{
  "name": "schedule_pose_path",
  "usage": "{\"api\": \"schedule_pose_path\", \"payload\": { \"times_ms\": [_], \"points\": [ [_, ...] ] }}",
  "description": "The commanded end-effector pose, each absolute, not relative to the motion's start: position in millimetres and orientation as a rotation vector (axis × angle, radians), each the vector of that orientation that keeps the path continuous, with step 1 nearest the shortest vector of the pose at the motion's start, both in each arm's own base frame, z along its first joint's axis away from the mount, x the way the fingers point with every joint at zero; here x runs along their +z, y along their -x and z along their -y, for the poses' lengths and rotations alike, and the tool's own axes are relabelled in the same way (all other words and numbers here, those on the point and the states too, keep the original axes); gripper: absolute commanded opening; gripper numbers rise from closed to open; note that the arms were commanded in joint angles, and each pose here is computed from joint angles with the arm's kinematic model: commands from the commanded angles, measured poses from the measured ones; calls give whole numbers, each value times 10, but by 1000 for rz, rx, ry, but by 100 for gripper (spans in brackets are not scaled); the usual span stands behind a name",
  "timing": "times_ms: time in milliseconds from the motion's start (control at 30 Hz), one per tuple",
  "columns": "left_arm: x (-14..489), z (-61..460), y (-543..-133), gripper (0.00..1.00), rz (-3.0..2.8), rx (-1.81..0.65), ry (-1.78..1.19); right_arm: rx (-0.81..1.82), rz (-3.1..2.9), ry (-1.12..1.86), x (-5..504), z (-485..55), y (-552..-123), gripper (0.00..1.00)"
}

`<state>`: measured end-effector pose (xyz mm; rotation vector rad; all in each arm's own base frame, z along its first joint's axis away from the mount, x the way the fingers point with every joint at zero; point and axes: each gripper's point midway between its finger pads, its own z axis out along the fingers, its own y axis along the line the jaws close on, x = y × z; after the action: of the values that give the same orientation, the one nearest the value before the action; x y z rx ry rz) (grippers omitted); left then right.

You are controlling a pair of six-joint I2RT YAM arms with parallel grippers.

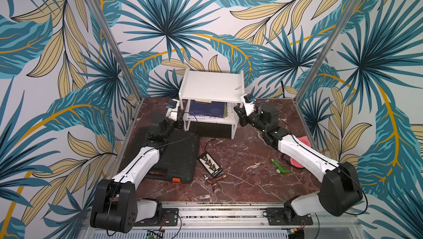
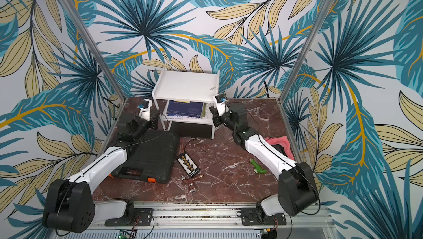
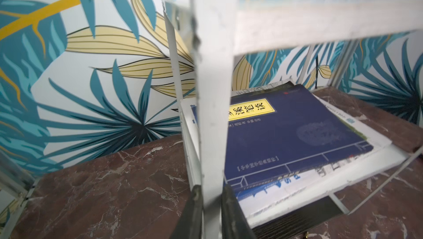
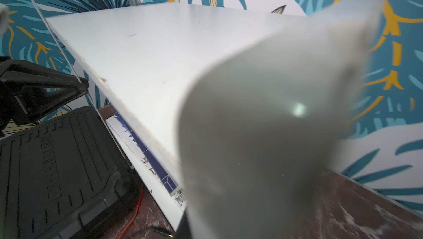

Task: Wipe the bookshelf clean with a cloth
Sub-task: Move the shelf to the center of the board.

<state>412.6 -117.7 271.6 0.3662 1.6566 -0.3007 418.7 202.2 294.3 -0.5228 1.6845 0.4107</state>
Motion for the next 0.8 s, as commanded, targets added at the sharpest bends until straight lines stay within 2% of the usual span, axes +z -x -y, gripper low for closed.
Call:
{"api": "schedule_pose_path", "payload": {
  "times_ms": [0, 67, 333, 567, 767],
  "points": [
    [2771, 1480, -3928, 7, -1625, -280, -398, 291, -1843, 409, 2544, -1472, -4058, 0],
    [2749, 1687, -3827, 0, -1634, -269, -422, 274, -1847, 393, 2489, -1354, -3958, 0],
    [2790, 2289, -3480, 0, -1641, -248, -428, 270, -1891, 276, 2190, -1073, -3947, 0],
    [2679, 2409, -3507, 0, -1695, -286, -387, 349, -1942, 178, 2057, -925, -4057, 0],
    [2582, 2455, -3545, 3, -1720, -313, -365, 354, -1984, 139, 2088, -828, -3839, 18]
  ]
}}
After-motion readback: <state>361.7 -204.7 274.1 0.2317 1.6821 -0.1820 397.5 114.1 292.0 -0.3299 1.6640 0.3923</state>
